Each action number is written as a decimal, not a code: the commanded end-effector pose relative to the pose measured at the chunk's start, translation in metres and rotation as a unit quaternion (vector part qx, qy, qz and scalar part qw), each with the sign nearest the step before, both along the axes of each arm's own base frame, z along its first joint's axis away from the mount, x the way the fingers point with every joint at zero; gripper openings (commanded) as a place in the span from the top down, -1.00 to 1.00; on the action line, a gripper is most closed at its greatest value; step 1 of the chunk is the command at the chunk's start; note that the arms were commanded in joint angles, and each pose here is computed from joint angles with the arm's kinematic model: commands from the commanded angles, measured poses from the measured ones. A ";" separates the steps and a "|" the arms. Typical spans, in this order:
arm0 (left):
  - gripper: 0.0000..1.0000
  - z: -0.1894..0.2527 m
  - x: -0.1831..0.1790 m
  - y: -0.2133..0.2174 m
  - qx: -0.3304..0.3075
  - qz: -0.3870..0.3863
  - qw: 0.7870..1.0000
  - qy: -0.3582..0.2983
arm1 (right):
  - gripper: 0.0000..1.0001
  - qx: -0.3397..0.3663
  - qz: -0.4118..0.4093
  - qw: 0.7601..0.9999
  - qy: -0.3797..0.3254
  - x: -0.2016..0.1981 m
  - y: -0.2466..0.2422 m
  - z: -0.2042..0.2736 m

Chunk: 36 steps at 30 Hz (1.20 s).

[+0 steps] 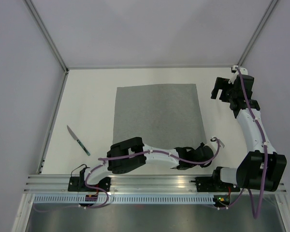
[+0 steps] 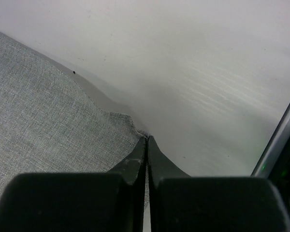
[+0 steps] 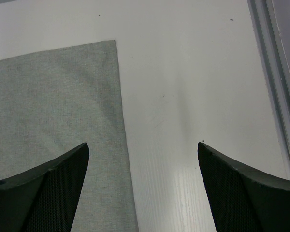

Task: Fold the napkin, place the utensils inside, and roll it up
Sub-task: Fold the napkin

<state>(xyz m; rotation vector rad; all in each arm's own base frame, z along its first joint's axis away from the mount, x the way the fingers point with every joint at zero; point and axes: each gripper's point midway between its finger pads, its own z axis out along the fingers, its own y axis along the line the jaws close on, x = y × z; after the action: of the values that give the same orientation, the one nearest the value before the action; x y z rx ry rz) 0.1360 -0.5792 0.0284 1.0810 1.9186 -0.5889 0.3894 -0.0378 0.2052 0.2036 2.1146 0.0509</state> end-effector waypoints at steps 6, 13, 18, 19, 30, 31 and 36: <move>0.95 0.076 -0.010 -0.008 -0.085 -0.006 0.995 0.044 | -0.96 0.002 -0.004 1.000 -0.008 -0.003 -0.001 0.005; 0.95 0.100 0.023 0.019 -0.119 0.028 0.987 0.102 | -0.96 0.012 0.010 1.000 -0.001 -0.004 0.005 0.001; 0.95 0.113 0.060 0.053 -0.141 0.068 0.978 0.139 | -0.96 0.021 0.022 1.000 0.006 -0.004 0.011 -0.003; 0.95 0.117 0.077 0.063 -0.148 0.081 0.975 0.145 | -0.96 0.023 0.022 0.999 0.008 -0.004 0.011 -0.004; 0.95 0.128 0.201 0.174 -0.183 0.204 0.942 0.195 | -0.96 0.027 0.042 0.999 0.008 -0.005 0.017 -0.002; 0.95 0.128 0.207 0.180 -0.186 0.205 0.939 0.202 | -0.96 0.027 0.044 0.999 0.008 -0.006 0.018 -0.001; 0.95 0.122 0.250 0.224 -0.198 0.248 0.923 0.217 | -0.96 0.026 0.052 0.998 0.005 -0.006 0.020 0.001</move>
<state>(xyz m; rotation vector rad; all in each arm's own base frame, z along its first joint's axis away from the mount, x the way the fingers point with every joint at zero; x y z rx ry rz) 0.3797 -0.3689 0.1368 0.2516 2.1953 -0.8354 0.3852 -0.0200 0.1988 0.1384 2.1475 0.1562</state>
